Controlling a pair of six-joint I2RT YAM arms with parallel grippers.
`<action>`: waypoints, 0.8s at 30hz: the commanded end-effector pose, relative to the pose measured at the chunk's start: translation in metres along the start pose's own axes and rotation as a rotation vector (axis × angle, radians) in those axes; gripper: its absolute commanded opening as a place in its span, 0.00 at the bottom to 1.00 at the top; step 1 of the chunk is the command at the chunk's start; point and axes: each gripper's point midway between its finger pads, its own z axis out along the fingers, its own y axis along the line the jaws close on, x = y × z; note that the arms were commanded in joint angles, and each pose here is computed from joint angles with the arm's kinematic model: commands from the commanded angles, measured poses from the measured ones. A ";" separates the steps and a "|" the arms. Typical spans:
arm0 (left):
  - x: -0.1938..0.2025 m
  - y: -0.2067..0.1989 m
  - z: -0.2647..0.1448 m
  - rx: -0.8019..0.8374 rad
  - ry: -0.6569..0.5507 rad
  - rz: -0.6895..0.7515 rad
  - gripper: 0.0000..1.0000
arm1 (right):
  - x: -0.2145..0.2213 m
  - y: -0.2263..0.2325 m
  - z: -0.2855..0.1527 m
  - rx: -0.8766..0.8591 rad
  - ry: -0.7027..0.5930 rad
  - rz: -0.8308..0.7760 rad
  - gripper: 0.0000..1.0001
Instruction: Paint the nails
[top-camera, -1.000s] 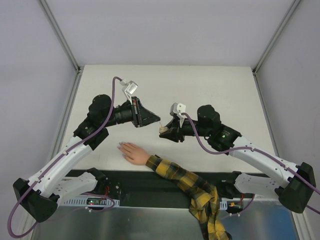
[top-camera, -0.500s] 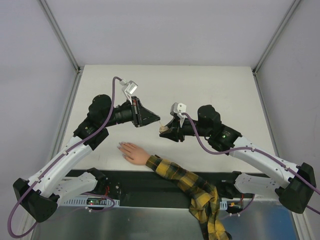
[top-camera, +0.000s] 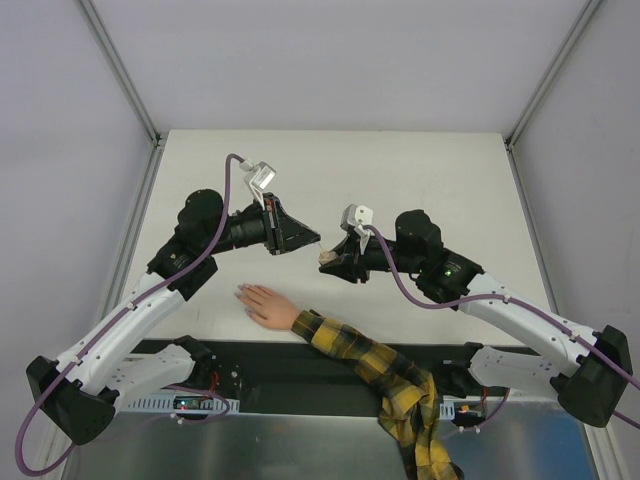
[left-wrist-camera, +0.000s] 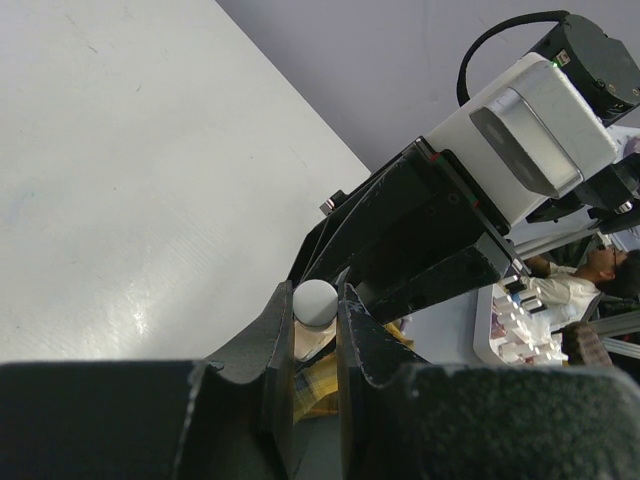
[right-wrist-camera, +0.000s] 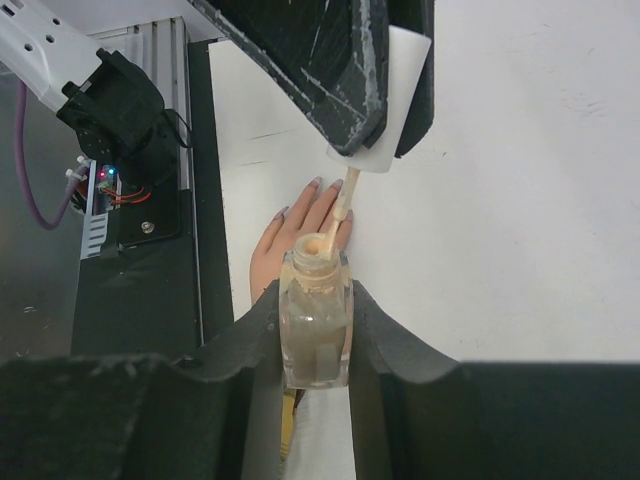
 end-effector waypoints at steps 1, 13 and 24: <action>-0.005 -0.012 -0.003 0.045 -0.024 0.052 0.00 | -0.033 0.002 -0.005 0.005 -0.103 -0.080 0.00; -0.002 -0.011 -0.001 0.050 -0.008 0.038 0.00 | -0.032 0.002 -0.003 0.000 -0.099 -0.076 0.00; 0.002 -0.008 0.001 0.047 0.006 0.023 0.00 | -0.031 0.002 -0.003 -0.002 -0.098 -0.076 0.00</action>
